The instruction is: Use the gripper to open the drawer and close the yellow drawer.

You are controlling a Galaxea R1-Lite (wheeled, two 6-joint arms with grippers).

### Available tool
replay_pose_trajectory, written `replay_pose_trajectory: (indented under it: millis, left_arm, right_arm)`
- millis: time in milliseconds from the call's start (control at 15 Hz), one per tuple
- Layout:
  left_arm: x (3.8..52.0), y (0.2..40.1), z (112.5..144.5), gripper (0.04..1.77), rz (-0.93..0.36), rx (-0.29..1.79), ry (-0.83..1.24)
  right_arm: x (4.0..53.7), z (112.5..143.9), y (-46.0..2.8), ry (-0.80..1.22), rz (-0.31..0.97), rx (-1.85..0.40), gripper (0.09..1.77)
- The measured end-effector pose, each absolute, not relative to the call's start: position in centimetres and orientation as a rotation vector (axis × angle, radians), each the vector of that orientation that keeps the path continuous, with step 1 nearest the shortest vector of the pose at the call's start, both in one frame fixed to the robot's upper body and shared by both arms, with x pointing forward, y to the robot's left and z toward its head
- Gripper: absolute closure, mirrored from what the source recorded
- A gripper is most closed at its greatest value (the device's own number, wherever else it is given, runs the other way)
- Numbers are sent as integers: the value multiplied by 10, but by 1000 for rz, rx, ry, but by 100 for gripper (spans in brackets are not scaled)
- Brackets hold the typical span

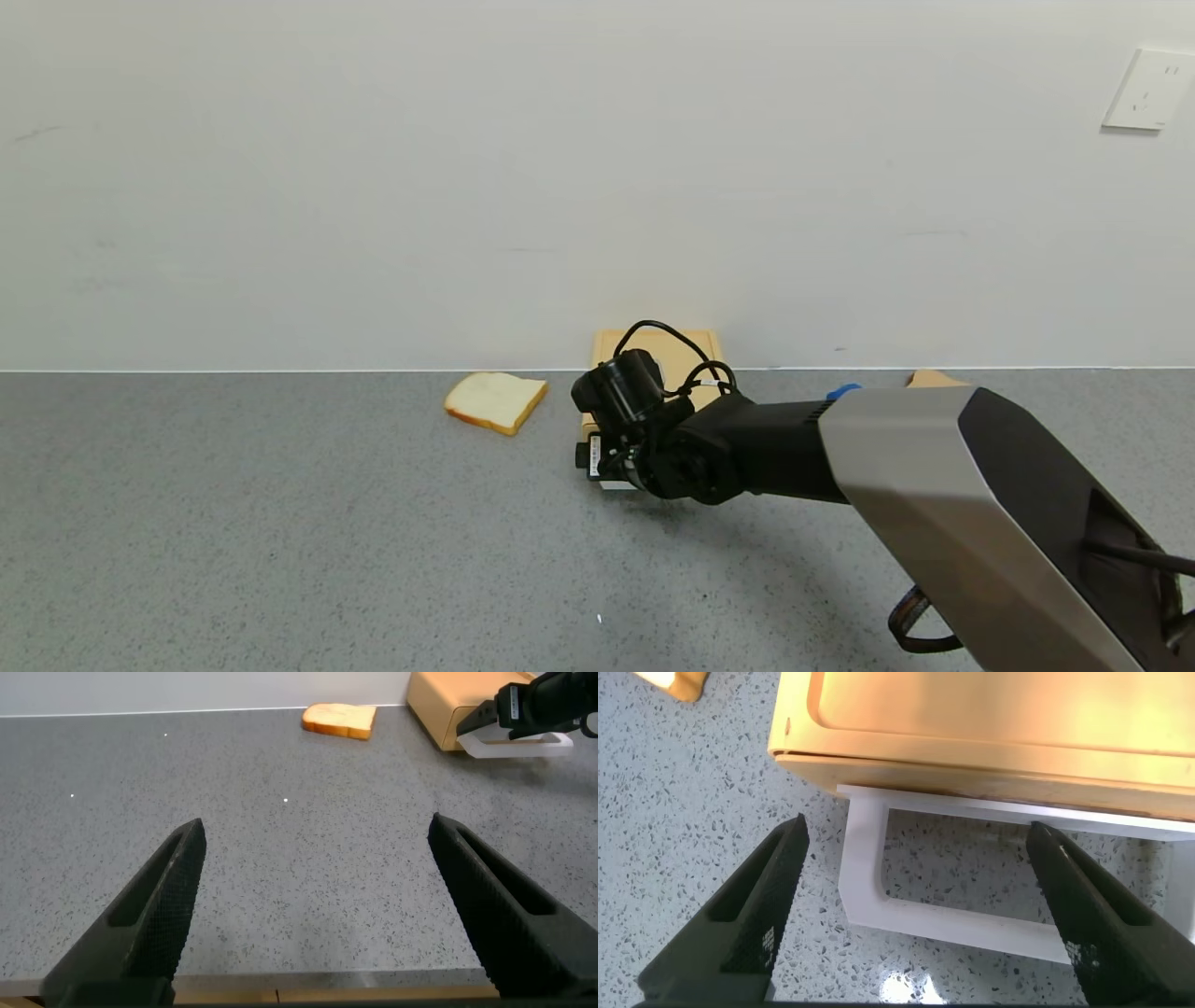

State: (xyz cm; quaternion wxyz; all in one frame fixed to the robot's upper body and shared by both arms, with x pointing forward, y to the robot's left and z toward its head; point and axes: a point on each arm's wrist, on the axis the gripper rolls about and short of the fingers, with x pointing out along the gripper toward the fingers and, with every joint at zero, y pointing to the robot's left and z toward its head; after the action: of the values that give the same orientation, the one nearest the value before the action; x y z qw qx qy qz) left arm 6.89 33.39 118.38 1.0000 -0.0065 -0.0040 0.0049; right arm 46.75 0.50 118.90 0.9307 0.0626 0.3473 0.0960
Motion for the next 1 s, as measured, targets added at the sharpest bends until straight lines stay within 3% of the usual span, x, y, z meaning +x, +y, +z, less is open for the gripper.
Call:
replay_pose_trajectory:
  millis: [467, 1000]
  left_arm:
    - [69, 334, 1184, 9, 10, -13, -8]
    - [69, 334, 1184, 9, 10, -13, -8]
  right_arm:
    - [447, 1221, 6, 720, 228, 97, 14]
    - [400, 1331, -40, 627, 288, 58, 15]
